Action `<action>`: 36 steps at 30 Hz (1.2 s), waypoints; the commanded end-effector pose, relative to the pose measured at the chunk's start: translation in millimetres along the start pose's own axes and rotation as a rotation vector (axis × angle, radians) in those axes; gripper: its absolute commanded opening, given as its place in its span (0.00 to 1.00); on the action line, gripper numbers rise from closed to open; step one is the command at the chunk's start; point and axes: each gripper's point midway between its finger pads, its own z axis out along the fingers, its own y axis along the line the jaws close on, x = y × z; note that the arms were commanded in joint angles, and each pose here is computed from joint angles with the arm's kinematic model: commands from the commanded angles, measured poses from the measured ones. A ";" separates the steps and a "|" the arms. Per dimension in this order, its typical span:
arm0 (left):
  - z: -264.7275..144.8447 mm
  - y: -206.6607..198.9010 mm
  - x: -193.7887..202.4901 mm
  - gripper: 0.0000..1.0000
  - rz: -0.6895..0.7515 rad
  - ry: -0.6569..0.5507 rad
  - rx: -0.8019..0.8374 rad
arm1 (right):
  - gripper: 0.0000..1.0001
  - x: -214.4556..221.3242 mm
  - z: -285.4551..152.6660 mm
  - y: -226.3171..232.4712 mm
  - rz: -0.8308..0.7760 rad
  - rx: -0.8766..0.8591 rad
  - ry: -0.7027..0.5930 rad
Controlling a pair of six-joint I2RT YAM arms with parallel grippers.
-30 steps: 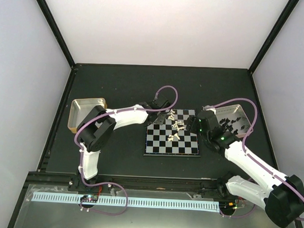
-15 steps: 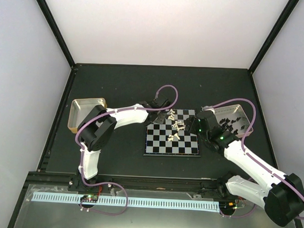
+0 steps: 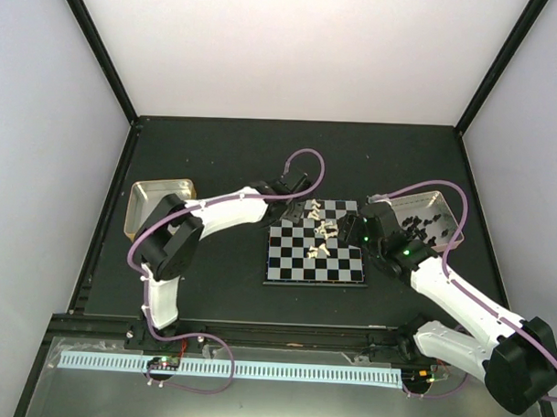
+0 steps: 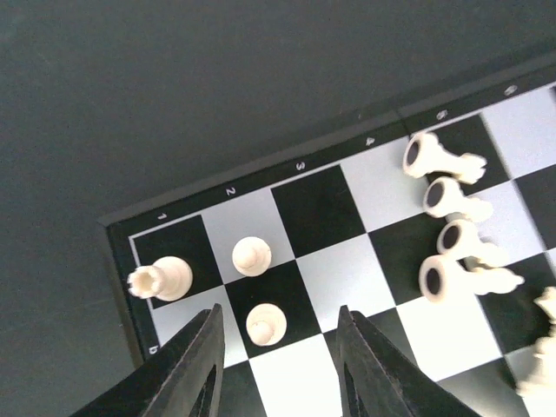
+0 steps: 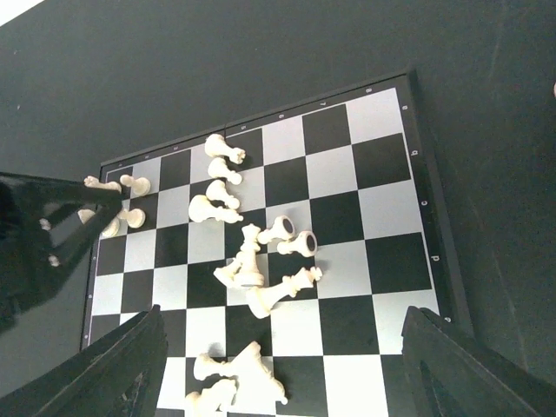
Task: Set up the chess pieces on the board
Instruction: Place the chess piece on the chessboard, then pick up the chess piece from the chessboard.
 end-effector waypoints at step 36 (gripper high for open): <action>-179.9 48.9 16.5 0.61 -0.313 -0.481 0.407 | 0.34 92.3 69.1 15.9 -0.552 0.027 0.643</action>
